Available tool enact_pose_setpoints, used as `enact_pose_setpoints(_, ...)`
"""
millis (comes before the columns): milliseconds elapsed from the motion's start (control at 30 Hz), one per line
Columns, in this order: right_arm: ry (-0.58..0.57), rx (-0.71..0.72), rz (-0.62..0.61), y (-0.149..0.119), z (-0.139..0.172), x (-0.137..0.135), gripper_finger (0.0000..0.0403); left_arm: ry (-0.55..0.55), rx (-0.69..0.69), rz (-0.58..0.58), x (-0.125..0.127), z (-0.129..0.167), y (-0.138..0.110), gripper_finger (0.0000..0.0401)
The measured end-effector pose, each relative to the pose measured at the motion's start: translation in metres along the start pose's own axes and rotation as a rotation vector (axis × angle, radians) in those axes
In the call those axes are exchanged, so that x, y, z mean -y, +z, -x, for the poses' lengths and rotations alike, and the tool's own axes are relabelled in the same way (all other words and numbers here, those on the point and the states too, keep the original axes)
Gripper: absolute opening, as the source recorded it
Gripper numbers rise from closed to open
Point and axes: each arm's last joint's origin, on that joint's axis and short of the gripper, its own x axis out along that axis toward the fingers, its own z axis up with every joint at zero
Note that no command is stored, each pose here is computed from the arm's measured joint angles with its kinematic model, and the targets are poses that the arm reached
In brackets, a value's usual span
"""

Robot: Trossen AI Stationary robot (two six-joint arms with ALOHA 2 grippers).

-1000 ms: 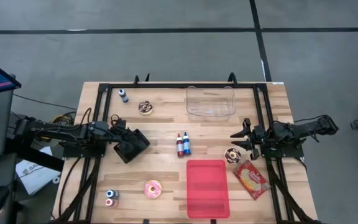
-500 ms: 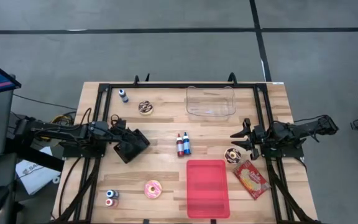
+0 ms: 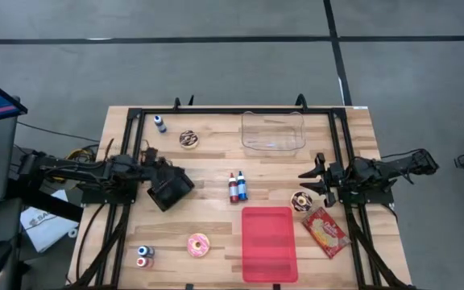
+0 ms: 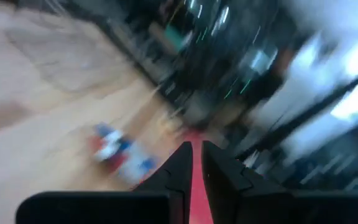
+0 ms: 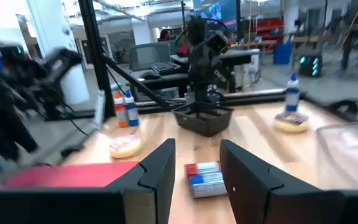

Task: Pick & Place Food Item
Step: Put the top black donut into the black bin

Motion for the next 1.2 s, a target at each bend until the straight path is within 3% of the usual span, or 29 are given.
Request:
enact_pose_setpoints(100, -0.010, 0.010, 0.015, 0.001, 0.000, 0.001, 0.0120, -0.056, 0.144, 0.071, 0.009, 0.001, 0.010, 0.0030)
enact_pose_setpoints(333, 0.018, 0.288, -0.672, 0.026, 0.004, 0.002, 0.0120, -0.125, 0.454, 0.084, 0.023, 0.008, 0.029, 0.0030)
enact_pose_setpoints(433, -0.020, 0.405, -0.757, 0.035, 0.007, 0.005, 0.0120, -0.172, 0.518, 0.020, 0.029, 0.012, 0.035, 0.0030)
enact_pose_setpoints(567, -0.082, 0.566, -0.941, 0.044, 0.012, 0.009, 0.0120, -0.151, 0.609, -0.087, 0.033, 0.016, 0.040, 0.0030)
enact_pose_setpoints(667, -0.182, 0.635, -0.932, 0.046, 0.014, 0.013, 0.0120, -0.145, 0.659, -0.100, 0.035, 0.018, 0.042, 0.0030)
enact_pose_setpoints(767, -0.325, 0.665, -0.893, 0.045, 0.015, 0.016, 0.0120, -0.136, 0.673, -0.144, 0.035, 0.019, 0.043, 0.0030)
enact_pose_setpoints(833, -0.361, 0.707, -0.924, 0.047, 0.017, 0.018, 0.0120, -0.100, 0.671, -0.193, 0.034, 0.018, 0.042, 0.0030)
enact_pose_setpoints(967, -0.282, 0.792, -1.154, 0.049, 0.018, 0.019, 0.0120, 0.047, 0.645, -0.268, 0.031, 0.013, 0.042, 0.0030)
enact_pose_setpoints(1200, -0.280, 0.797, -1.190, 0.047, 0.018, 0.021, 0.0120, 0.257, 0.382, -0.500, 0.071, -0.005, 0.066, 0.0030)
